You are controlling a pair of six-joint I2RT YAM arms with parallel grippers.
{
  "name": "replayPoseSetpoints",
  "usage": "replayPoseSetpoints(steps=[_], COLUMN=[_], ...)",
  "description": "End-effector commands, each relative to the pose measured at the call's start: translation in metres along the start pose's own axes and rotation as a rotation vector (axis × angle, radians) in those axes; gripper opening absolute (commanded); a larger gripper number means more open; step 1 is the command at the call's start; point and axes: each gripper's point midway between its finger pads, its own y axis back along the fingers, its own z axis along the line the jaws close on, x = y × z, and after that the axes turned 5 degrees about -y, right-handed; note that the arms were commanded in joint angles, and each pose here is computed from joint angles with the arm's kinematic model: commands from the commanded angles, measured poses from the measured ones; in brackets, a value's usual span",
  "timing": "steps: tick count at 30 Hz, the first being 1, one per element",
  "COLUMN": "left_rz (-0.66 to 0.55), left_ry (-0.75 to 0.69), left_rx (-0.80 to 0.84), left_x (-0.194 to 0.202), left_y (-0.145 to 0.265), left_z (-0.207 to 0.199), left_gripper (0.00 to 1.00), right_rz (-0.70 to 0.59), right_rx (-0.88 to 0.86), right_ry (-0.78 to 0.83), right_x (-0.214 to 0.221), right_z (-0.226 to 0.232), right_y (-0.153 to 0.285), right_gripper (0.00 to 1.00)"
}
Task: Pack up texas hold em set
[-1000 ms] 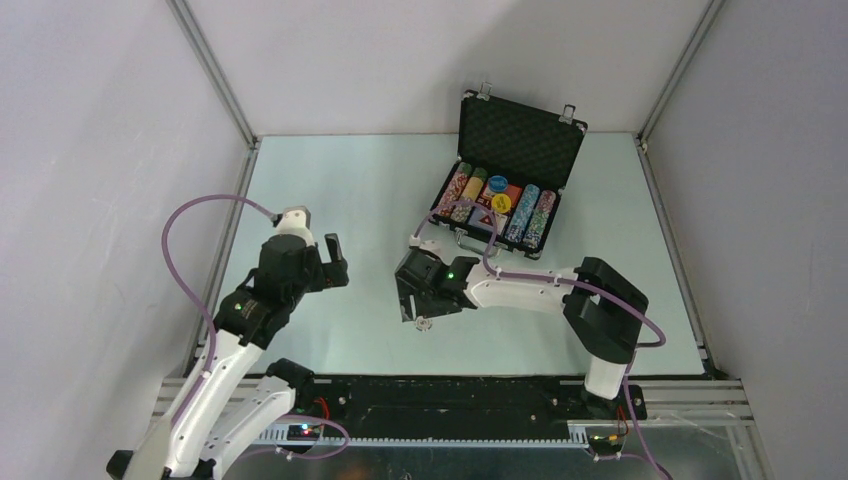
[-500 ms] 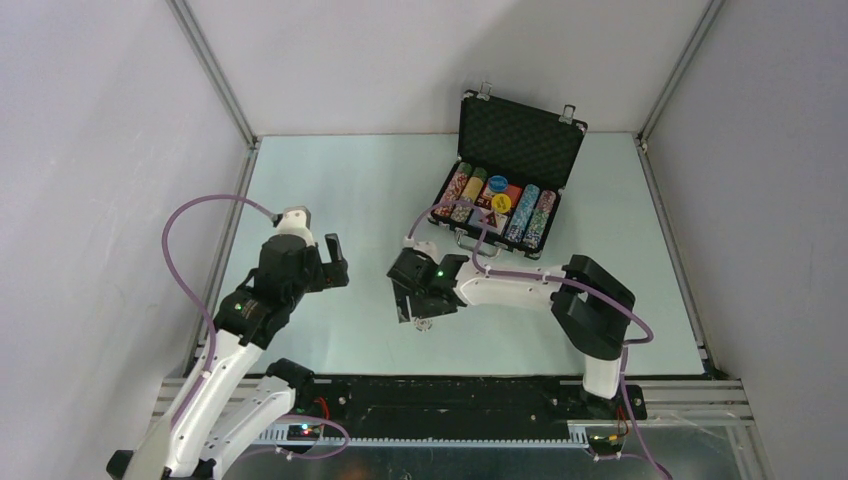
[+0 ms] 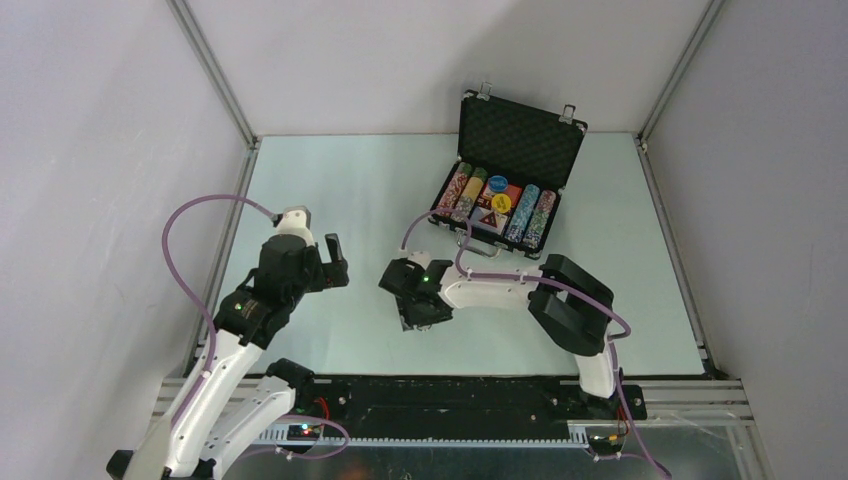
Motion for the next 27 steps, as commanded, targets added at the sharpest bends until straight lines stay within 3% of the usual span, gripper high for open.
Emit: replayPoseSetpoints(steps=[1, 23, 27], left_rz=[-0.029, -0.027, -0.028], left_ry=[-0.012, -0.012, -0.006], left_rx=[0.001, 0.008, 0.013], left_x=[-0.009, -0.009, -0.010], left_y=[0.002, 0.002, 0.002], left_z=[0.001, -0.001, -0.002], left_gripper=[1.00, 1.00, 1.00], right_rz=[-0.025, -0.029, -0.046], right_rx=[0.031, 0.034, 0.028], right_ry=[0.000, 0.048, 0.063], right_x=[-0.006, -0.003, -0.006], right_z=[0.001, 0.002, 0.004], right_y=[-0.002, -0.008, 0.002], right_gripper=[0.64, 0.38, 0.38])
